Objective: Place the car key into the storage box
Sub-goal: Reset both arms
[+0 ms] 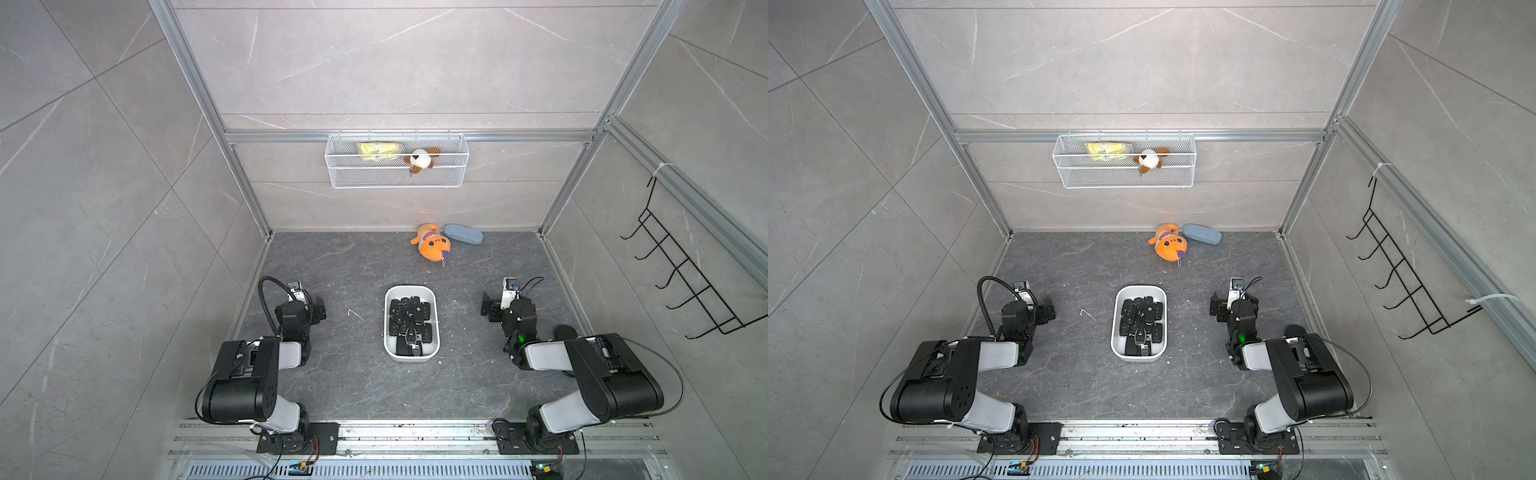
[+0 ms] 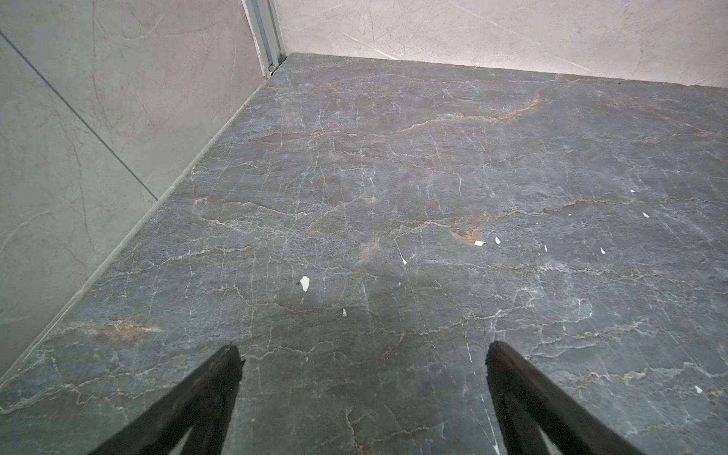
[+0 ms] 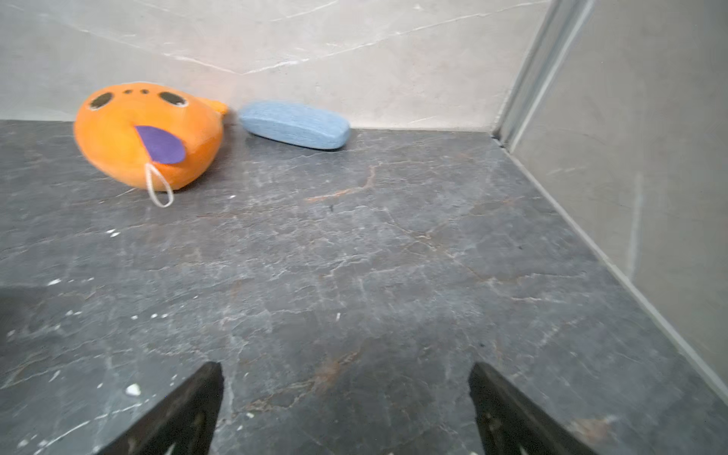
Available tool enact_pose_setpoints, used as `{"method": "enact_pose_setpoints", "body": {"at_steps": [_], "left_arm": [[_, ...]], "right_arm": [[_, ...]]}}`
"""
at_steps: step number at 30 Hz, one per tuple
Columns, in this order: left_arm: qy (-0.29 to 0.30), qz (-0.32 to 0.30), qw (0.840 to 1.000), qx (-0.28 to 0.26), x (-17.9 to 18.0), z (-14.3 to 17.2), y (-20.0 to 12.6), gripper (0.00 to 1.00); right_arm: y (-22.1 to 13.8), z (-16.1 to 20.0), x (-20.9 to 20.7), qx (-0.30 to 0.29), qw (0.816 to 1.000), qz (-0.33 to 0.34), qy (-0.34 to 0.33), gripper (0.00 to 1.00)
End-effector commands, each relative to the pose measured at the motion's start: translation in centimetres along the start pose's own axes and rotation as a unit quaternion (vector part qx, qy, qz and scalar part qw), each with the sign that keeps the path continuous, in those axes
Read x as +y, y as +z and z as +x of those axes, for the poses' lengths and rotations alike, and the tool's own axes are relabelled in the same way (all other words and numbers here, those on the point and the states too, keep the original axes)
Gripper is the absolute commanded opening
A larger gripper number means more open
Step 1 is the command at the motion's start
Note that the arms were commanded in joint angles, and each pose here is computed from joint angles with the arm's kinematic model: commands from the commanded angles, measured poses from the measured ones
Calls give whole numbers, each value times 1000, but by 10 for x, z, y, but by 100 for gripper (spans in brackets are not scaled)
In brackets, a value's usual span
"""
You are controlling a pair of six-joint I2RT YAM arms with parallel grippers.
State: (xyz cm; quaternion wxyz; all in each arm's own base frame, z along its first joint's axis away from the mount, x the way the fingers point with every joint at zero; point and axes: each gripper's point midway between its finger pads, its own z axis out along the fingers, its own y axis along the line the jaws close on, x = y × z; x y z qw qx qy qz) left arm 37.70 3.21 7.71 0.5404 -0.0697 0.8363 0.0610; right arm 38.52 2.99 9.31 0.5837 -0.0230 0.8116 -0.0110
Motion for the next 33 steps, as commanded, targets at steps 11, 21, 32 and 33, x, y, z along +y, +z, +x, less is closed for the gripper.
{"method": "enact_pose_setpoints", "body": {"at_steps": [11,21,32,33], "left_arm": [[10,2,1000,-25,0,-11,0,100],[10,3,1000,-25,0,-12,0,100],[11,6,1000,-23,-1,-11,1,100],[11,5,1000,-23,-1,-12,0,100]], "right_arm": [[4,-1,3,6,998,-54,15,100],[3,-2,0,2,999,-46,17,100],[3,-2,0,2,999,-47,17,100],[3,-2,0,2,999,-47,17,100]]}}
